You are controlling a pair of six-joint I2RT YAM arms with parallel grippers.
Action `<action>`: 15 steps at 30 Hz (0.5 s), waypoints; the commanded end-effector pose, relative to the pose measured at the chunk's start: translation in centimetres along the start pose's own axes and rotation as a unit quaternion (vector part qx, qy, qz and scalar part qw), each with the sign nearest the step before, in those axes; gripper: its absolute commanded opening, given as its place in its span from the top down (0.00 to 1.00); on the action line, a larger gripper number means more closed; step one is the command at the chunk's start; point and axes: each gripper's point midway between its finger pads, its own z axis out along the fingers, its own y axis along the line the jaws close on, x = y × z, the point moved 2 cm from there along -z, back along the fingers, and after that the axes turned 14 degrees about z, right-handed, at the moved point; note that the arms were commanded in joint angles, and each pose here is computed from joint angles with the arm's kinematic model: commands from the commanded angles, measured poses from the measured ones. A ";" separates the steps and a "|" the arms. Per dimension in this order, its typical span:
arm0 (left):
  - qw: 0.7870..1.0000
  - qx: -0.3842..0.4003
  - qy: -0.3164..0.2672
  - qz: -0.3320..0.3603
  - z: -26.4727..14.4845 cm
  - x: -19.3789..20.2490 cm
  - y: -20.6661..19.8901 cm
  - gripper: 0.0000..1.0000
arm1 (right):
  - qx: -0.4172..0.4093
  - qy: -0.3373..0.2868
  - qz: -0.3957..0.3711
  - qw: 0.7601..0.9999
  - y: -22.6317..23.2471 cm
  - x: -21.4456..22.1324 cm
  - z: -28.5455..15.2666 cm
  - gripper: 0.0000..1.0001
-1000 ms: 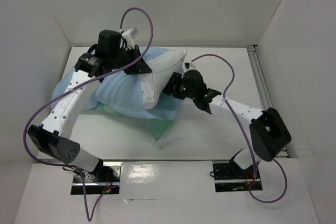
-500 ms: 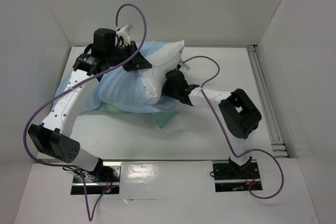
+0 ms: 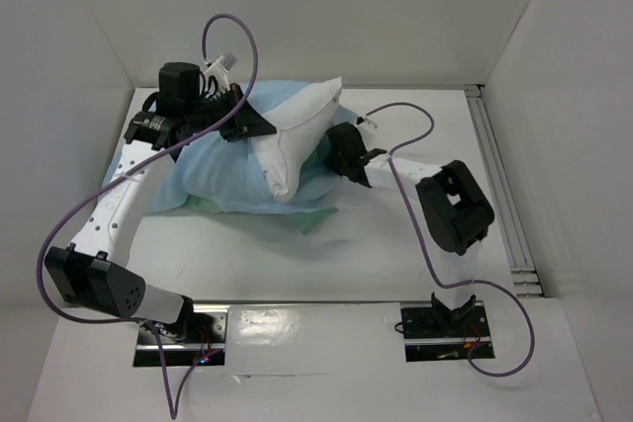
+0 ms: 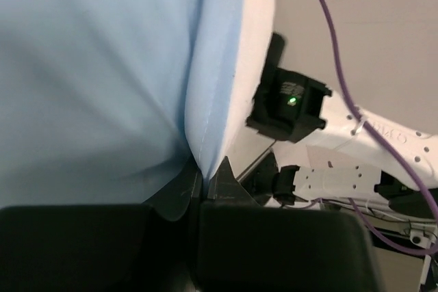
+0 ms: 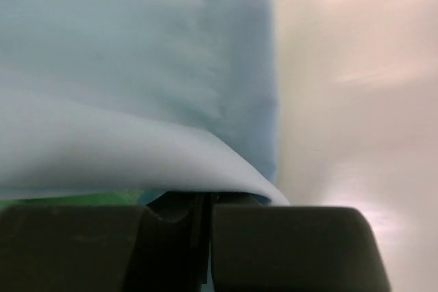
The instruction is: Put the pillow into the pillowcase
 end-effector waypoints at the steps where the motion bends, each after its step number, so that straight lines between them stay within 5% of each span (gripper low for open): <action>1: 0.997 0.040 -0.063 0.036 -2.9 -2.5 -1.9 1.00 | 0.003 -0.073 0.003 0.997 -0.9 -7.1 -3.3 1.00; 10: 0.998 -0.019 -0.053 0.006 -1.1 -1.2 2.3 1.00 | -0.189 -0.003 0.032 0.981 2.3 -10.8 -10.6 1.00; 15: 0.998 -0.044 -0.037 -0.026 0.7 0.0 4.8 1.00 | -0.264 0.036 -0.023 0.964 4.3 -10.7 -14.3 1.00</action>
